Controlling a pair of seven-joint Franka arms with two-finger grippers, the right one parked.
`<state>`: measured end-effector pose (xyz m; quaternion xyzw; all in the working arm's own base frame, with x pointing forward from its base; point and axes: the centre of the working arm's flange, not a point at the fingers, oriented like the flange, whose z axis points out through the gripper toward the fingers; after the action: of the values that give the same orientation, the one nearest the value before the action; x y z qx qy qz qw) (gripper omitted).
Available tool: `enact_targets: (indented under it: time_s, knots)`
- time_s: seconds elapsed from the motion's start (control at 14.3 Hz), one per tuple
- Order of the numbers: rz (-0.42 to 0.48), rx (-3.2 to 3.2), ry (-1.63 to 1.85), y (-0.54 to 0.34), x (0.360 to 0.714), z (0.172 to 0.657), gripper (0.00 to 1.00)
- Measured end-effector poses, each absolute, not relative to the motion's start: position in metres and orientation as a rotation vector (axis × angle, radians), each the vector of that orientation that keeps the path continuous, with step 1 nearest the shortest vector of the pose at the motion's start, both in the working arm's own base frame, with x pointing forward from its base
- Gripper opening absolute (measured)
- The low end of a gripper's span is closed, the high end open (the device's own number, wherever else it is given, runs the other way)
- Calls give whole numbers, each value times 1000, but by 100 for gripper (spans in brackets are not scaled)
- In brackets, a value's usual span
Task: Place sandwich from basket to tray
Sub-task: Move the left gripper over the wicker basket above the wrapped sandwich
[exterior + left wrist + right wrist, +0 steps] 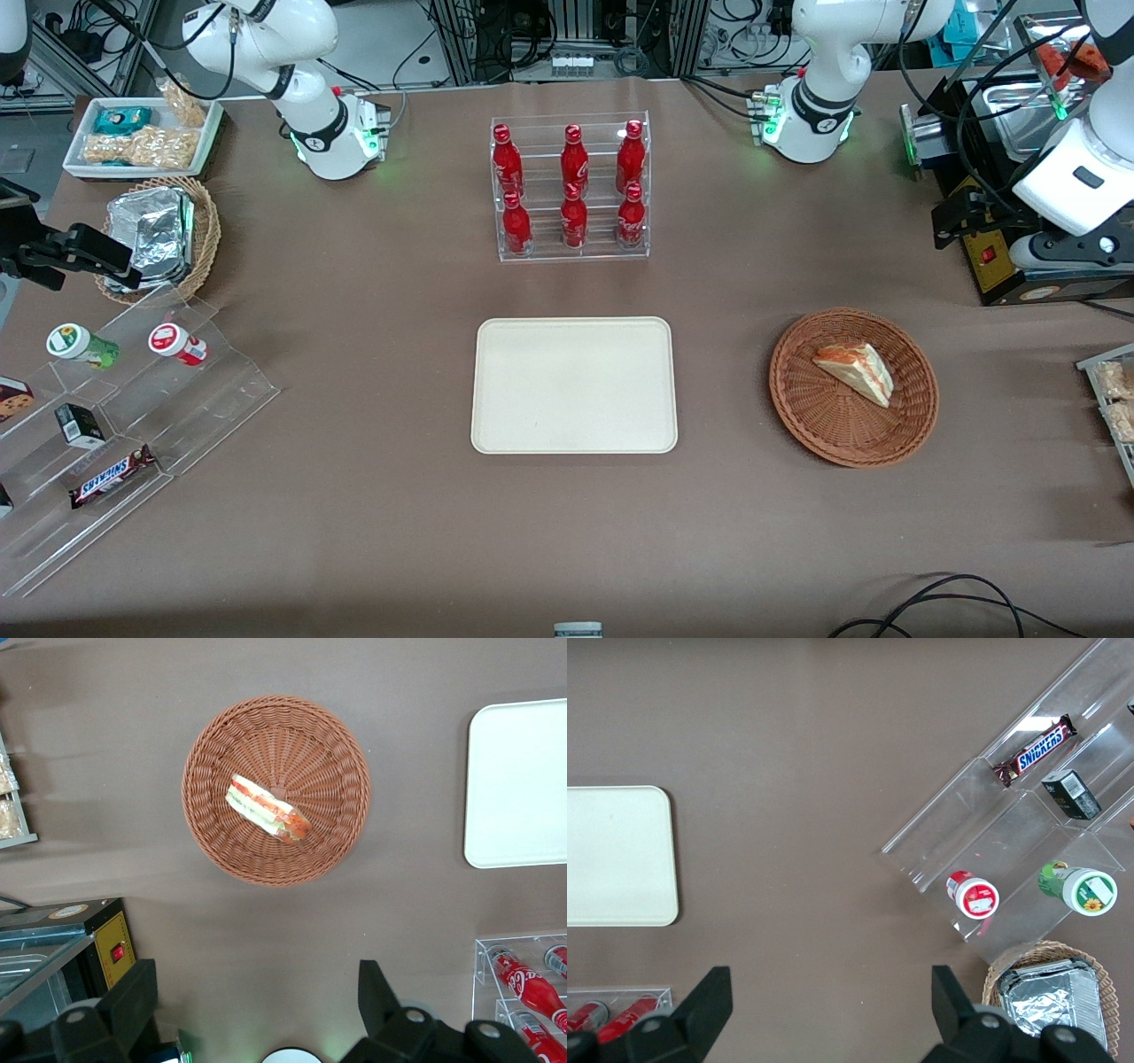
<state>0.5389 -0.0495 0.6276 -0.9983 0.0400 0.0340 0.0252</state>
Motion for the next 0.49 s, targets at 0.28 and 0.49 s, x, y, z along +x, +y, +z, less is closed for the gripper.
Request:
enact_targets:
  time_s: [0.28, 0.49]
  knots:
    - [123, -3086, 125, -50, 542, 621, 100]
    - [148, -3084, 128, -51, 545, 614, 100]
